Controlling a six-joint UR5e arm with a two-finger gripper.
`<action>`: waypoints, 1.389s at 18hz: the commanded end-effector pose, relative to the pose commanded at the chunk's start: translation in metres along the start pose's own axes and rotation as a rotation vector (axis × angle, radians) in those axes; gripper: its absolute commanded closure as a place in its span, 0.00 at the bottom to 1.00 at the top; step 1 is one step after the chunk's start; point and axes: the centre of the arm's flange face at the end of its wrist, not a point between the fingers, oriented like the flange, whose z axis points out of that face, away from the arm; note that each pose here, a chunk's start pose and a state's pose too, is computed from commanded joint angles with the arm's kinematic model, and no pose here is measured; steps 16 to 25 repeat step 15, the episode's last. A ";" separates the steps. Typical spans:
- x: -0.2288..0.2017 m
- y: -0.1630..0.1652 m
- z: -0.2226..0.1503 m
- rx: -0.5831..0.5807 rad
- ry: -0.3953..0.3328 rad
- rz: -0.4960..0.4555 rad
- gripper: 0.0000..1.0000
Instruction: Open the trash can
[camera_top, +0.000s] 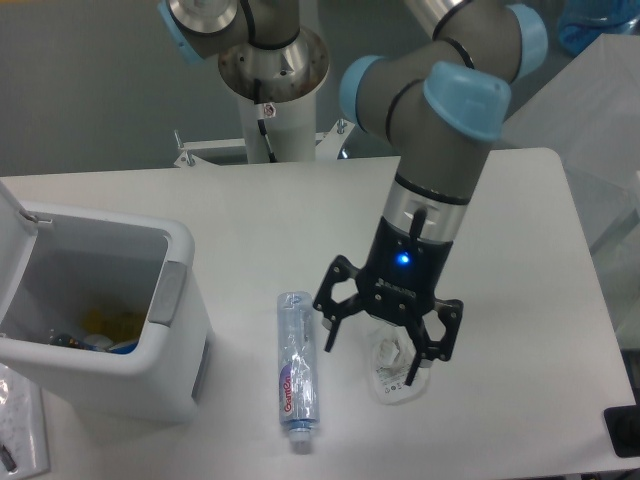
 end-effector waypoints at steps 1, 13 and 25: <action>-0.006 0.012 0.002 -0.051 0.005 0.030 0.00; -0.014 0.043 -0.001 -0.340 0.074 0.141 0.00; -0.014 0.043 -0.001 -0.340 0.074 0.141 0.00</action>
